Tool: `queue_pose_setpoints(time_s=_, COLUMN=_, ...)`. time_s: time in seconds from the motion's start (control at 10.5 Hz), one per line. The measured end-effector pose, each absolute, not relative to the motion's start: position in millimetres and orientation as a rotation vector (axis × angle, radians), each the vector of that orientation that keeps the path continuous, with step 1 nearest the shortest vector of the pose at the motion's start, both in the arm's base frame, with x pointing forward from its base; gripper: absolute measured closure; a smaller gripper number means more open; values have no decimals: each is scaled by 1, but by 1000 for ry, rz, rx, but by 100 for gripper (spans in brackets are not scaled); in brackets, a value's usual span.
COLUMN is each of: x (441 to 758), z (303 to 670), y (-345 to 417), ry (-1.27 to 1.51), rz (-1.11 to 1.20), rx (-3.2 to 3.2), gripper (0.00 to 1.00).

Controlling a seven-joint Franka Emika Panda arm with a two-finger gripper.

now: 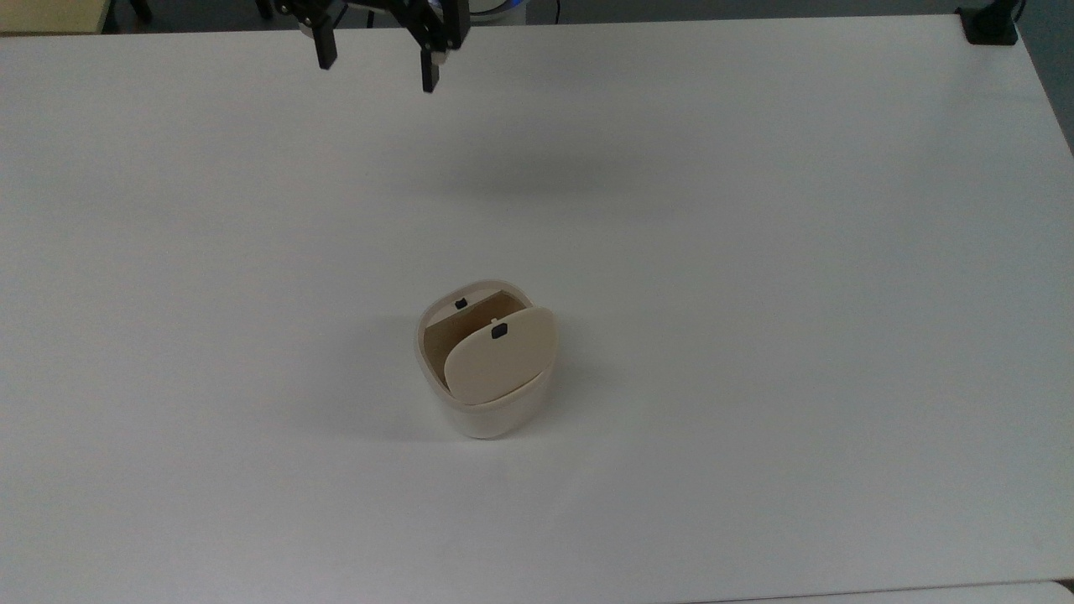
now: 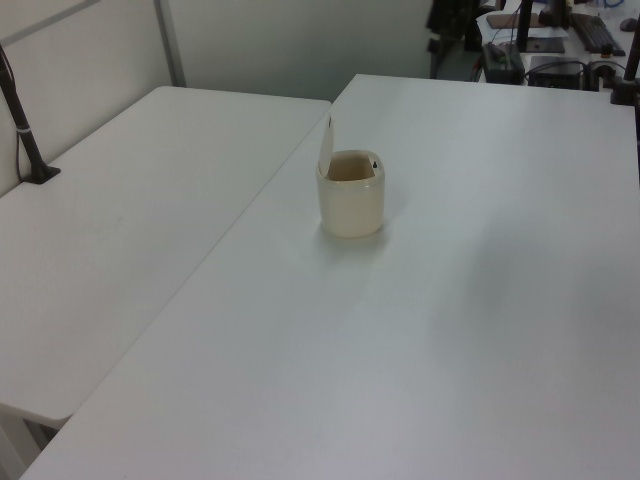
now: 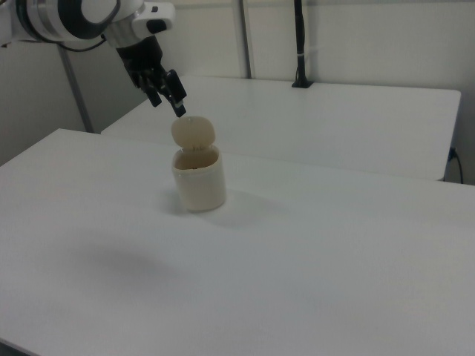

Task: Close the trash bin
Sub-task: 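Lower the gripper toward the raised lid of the bin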

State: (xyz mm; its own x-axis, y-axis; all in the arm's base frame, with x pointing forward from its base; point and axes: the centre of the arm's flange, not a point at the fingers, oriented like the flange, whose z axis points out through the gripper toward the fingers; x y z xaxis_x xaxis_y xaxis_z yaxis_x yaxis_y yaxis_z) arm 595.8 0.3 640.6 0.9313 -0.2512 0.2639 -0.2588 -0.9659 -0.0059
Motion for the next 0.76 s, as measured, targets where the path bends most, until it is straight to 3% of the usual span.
queue_pose_setpoints(time_s=0.19, x=625, z=625, y=44, ry=-747, rz=492, rx=2977, gripper=16)
queue_pose_setpoints(time_s=0.48, x=659, z=618, y=91, ry=-1038, rz=692, rx=2961, gripper=68)
queue_pose_setpoints(time_s=0.67, x=672, z=615, y=110, ry=-1189, rz=812, rx=2959, gripper=98)
queue_pose_setpoints(time_s=0.76, x=678, z=611, y=116, ry=-1250, rz=855, rx=2957, gripper=99)
